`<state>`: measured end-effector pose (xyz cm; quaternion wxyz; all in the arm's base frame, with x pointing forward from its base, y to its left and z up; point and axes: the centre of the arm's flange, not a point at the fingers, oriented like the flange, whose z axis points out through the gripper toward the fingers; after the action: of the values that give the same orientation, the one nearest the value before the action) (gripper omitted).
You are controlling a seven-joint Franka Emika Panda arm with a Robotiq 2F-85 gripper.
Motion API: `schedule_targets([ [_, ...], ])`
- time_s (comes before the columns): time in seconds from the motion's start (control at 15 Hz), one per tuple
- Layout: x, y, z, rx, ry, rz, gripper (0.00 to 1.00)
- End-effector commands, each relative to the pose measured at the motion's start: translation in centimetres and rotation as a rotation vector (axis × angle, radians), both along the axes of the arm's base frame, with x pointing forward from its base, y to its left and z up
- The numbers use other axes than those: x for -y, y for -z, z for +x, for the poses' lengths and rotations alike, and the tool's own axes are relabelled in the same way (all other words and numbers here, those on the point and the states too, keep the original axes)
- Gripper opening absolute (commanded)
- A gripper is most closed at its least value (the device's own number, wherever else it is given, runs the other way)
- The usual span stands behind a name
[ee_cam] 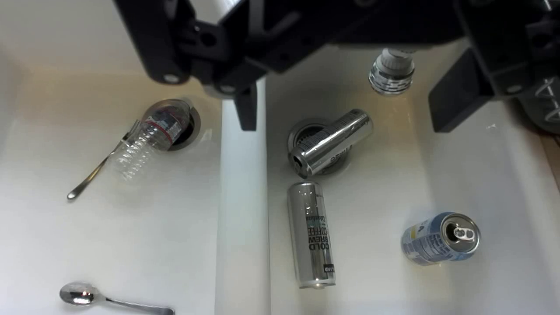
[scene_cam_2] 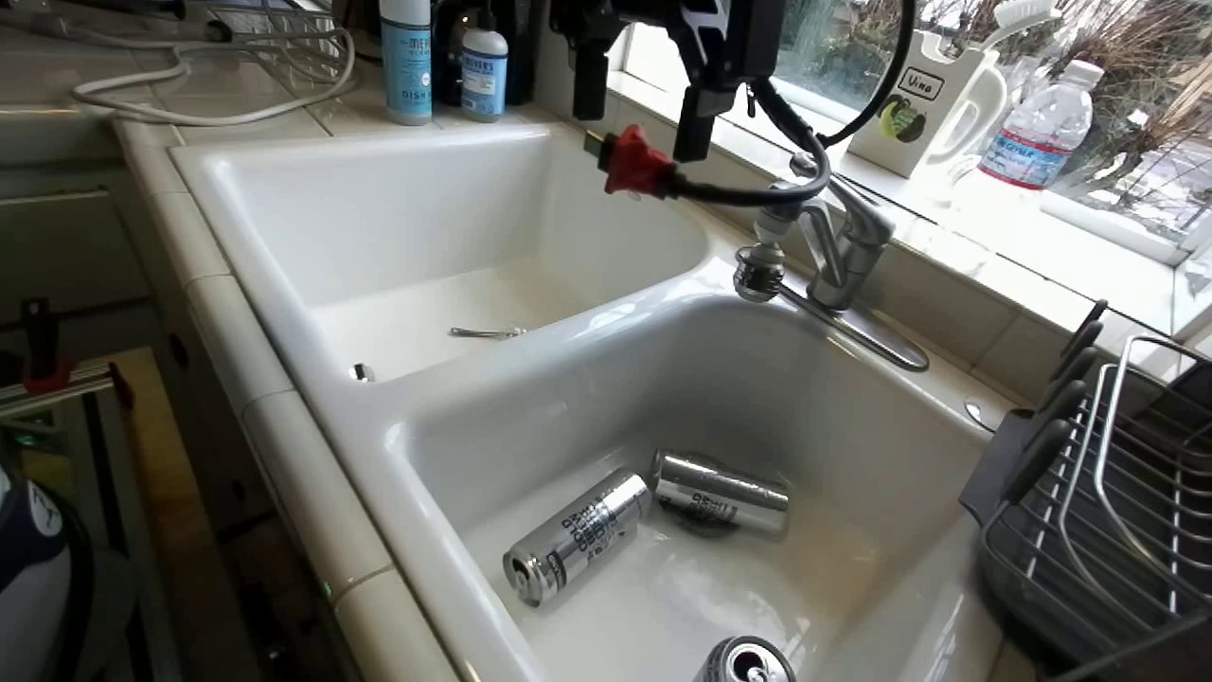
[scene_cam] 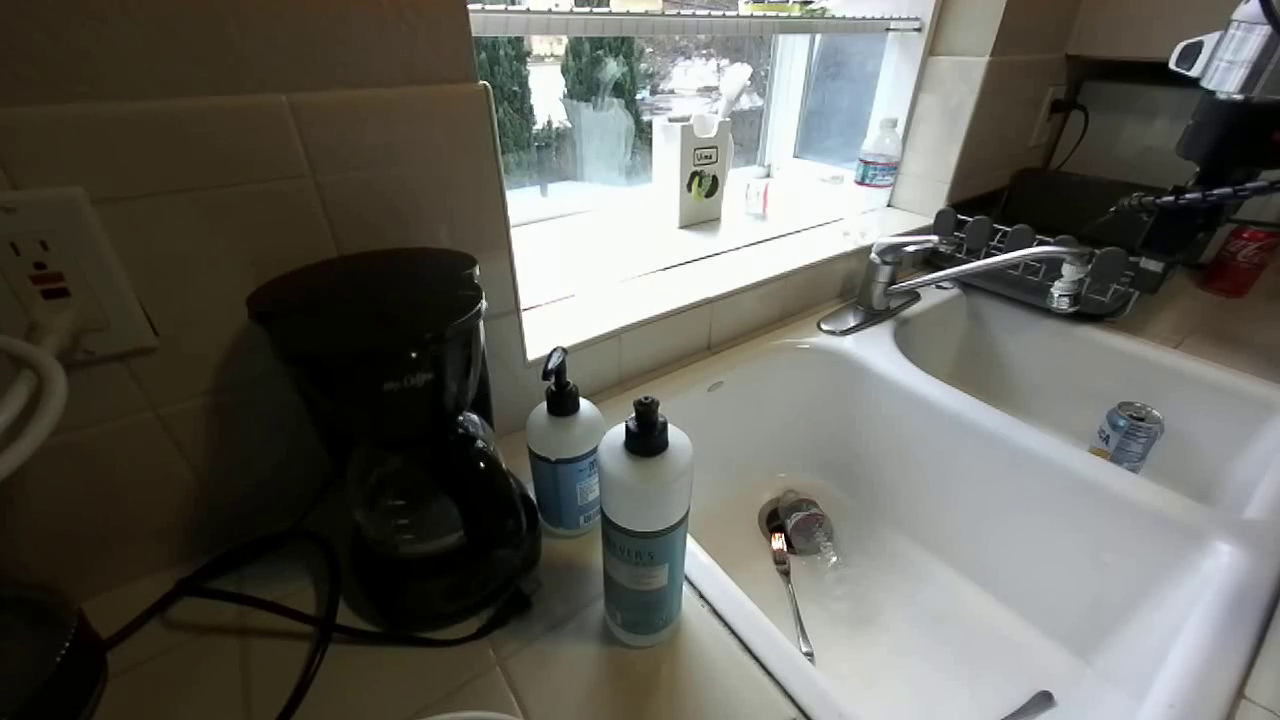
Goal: Remove the bottle from the window sill and put it in the dish rack
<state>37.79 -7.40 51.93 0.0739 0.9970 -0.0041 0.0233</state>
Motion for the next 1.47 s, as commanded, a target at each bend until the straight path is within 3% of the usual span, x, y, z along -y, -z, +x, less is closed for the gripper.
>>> schedule_targets([
  [0.0,0.0,0.0,0.0,0.000,0.000,0.000,1.00],
  [1.0,0.0,0.0,0.0,0.000,0.000,0.000,1.00],
  [1.4,2.0,-4.0,2.4,0.164,-0.013,0.058,1.00],
])
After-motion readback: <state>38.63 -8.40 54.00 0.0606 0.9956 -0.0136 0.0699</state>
